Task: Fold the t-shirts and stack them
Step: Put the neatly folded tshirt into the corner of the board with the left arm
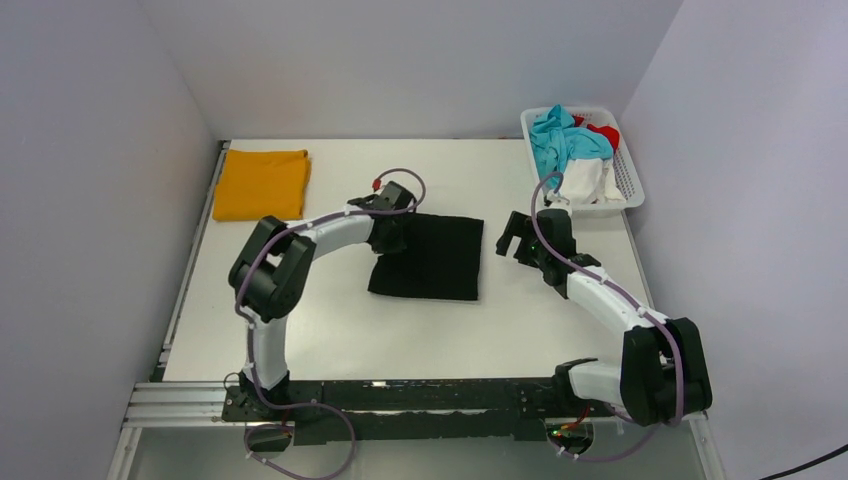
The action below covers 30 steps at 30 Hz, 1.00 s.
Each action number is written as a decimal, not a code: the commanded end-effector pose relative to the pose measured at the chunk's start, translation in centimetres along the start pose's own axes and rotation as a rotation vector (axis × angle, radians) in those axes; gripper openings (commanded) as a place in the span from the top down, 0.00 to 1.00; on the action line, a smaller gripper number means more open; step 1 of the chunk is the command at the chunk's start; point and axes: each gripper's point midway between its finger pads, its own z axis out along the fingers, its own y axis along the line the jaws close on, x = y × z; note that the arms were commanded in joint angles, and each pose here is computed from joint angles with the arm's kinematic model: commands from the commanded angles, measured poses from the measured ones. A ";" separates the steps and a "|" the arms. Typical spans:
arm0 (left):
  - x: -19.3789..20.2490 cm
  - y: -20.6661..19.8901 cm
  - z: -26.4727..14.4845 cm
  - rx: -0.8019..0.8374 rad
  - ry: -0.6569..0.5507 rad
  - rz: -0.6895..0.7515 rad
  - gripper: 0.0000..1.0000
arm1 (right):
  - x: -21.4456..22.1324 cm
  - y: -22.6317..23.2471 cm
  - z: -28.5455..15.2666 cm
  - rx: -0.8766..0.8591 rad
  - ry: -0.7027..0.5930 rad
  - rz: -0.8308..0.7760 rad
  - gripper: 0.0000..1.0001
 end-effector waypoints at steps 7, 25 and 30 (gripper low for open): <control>-11.3 7.1 -2.4 -0.474 -0.291 0.299 1.00 | -1.5 0.9 -0.6 -0.092 -0.048 0.013 0.00; -29.6 20.0 -9.7 -0.719 -0.579 0.526 1.00 | -2.4 -0.1 -0.3 -0.046 -0.089 0.008 0.00; -31.2 21.2 -12.4 -0.695 -0.599 0.510 1.00 | -2.4 -0.3 -0.1 -0.036 -0.089 0.008 0.00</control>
